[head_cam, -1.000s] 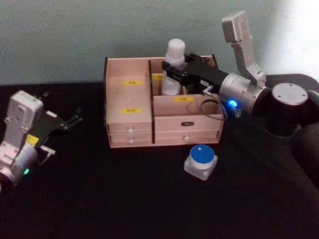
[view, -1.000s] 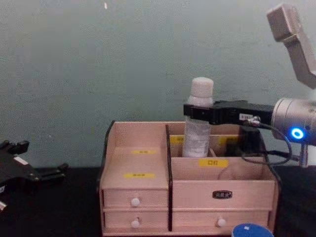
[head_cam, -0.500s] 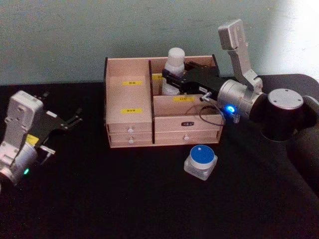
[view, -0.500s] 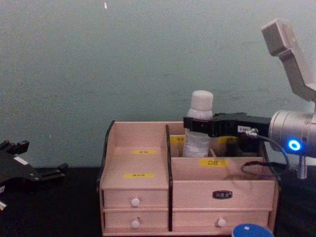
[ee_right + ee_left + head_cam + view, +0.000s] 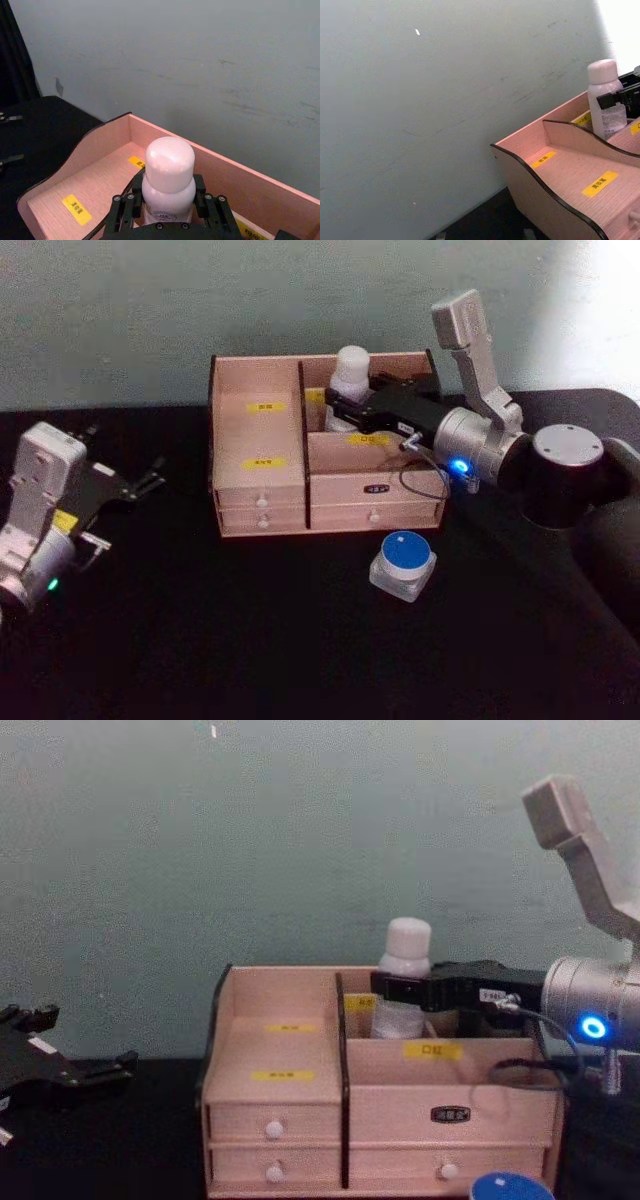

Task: Pick up the facial cleanser and watermelon frost from the table and place them into the tiered storage box.

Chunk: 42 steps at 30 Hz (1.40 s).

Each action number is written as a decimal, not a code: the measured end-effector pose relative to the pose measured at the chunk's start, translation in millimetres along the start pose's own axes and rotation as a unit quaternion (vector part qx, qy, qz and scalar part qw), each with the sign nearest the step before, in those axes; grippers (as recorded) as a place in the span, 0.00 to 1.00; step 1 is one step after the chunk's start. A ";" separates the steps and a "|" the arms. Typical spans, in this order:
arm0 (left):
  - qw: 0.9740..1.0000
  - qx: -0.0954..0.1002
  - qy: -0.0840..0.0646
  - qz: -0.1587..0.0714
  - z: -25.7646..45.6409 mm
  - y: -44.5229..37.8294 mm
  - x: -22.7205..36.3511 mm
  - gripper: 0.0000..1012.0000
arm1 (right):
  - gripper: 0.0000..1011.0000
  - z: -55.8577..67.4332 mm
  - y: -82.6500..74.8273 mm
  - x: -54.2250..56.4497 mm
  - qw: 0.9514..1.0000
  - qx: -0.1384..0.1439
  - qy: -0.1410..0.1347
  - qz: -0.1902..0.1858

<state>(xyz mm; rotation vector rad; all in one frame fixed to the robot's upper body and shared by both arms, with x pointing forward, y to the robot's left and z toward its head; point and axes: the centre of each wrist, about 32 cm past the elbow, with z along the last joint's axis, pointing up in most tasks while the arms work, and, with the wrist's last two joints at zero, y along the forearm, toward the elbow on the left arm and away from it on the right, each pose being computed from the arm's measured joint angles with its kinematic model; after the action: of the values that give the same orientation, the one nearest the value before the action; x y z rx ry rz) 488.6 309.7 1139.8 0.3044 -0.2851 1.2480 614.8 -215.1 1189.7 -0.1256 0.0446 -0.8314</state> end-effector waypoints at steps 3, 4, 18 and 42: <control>1.000 0.000 0.000 0.000 0.0 0.0 0.0 0.99 | 0.58 0.0 0.0 0.0 1.000 0.000 0.000 0.000; 1.000 0.000 0.000 0.000 0.0 0.0 0.0 0.99 | 0.58 0.1 0.0 0.0 1.000 0.000 0.000 0.000; 1.000 0.000 0.000 0.000 0.0 0.0 0.0 0.99 | 0.83 0.4 0.1 0.0 1.000 0.001 0.003 0.000; 1.000 0.000 0.000 0.000 0.0 0.0 0.0 0.99 | 0.99 0.4 -14.9 -1.0 1.000 0.008 -0.004 0.002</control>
<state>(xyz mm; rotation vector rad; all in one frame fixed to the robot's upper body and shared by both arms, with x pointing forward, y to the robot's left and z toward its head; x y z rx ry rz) 488.6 309.7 1139.8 0.3044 -0.2851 1.2479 603.2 -224.2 1192.0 -0.1126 0.0311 -0.8265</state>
